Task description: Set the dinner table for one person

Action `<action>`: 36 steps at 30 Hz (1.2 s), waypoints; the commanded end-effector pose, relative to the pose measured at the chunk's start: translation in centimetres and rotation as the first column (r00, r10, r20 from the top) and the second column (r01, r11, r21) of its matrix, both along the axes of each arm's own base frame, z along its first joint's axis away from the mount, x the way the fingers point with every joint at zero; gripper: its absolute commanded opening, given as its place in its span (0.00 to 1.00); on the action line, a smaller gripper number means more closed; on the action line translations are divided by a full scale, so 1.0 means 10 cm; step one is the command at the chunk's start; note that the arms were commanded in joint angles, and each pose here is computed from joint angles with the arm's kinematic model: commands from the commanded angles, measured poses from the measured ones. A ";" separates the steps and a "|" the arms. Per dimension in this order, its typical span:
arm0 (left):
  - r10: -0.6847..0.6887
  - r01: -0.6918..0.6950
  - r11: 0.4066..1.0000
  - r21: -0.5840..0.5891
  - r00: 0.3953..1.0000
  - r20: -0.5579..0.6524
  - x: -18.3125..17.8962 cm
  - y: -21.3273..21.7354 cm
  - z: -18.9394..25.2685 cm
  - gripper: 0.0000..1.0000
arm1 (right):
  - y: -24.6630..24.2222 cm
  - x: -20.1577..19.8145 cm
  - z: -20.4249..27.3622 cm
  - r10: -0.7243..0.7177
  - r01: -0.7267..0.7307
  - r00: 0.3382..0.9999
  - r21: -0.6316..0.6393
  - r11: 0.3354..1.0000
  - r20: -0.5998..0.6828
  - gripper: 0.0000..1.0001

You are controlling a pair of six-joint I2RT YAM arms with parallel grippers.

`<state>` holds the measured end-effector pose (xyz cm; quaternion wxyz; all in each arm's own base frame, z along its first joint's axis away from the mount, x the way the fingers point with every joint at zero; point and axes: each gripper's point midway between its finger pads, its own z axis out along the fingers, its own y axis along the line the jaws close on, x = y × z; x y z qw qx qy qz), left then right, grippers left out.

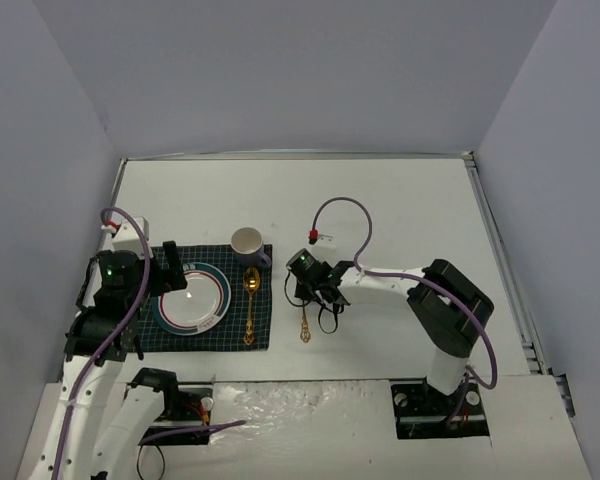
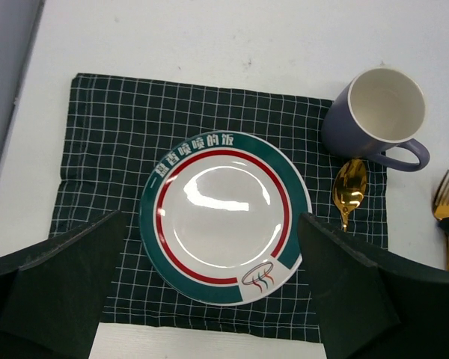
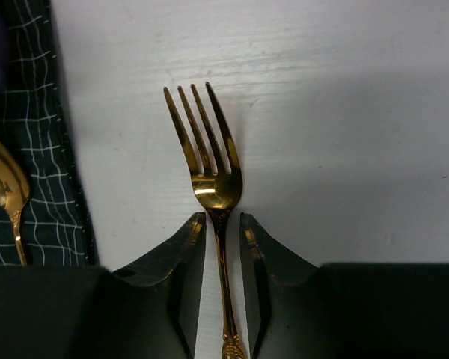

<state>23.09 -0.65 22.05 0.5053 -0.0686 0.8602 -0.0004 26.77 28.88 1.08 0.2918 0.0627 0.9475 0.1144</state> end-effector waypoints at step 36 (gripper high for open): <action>-0.222 0.186 0.971 -0.148 0.932 -0.286 0.25 -3.21 -1.14 0.93 | -2.33 0.20 1.68 -0.309 0.357 0.832 -0.018 0.934 0.460 1.00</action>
